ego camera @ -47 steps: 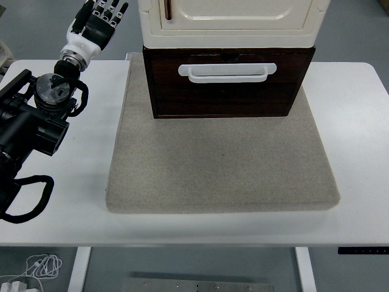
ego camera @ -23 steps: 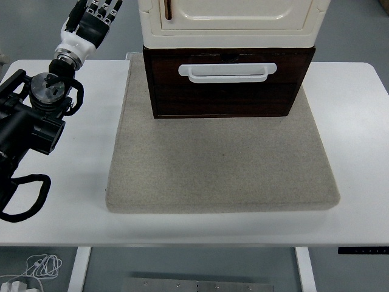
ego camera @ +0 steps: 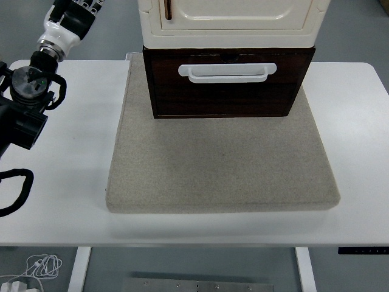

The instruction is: Open the drawer under the combination cabinet

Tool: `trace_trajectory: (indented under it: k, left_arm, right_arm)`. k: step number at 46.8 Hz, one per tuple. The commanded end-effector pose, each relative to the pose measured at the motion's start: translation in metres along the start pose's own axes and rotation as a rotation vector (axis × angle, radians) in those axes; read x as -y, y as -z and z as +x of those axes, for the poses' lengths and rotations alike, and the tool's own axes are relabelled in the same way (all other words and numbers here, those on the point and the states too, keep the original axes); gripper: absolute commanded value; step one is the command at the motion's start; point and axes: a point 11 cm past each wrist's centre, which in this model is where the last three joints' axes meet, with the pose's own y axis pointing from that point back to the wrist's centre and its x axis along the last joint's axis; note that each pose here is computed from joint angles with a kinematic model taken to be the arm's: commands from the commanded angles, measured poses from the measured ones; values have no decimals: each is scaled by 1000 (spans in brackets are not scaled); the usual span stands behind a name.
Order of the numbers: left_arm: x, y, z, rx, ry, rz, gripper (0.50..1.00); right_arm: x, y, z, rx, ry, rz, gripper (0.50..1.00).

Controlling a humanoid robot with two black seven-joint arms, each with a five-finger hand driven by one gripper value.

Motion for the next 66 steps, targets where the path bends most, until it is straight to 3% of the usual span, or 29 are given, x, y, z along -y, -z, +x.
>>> trace_trajectory:
  k: [1,19,32,41,50,66]
  left_arm:
    - [3,-9,-6,35,19,1,1000]
    - [20,-62,-51,354,120,13,1000]
    - [29,-103,-127,562,292,-1,1000]
    - [26,-138,-179,636,393,-65,1000]
    - [12,-143,-230,725,535,-67,1000]
    - [-4,-107,-304,884,755,-9,1000]
  right_arm:
    - [0,0,0,-1,0,1,928]
    - [0,0,0,1,0,0,928]
    - [0,0,0,-1,0,0,928]
    - [0,0,0,-1,0,0,928]
    - [0,0,0,-1,0,0,928]
    - [0,0,0,-1,0,0,928]
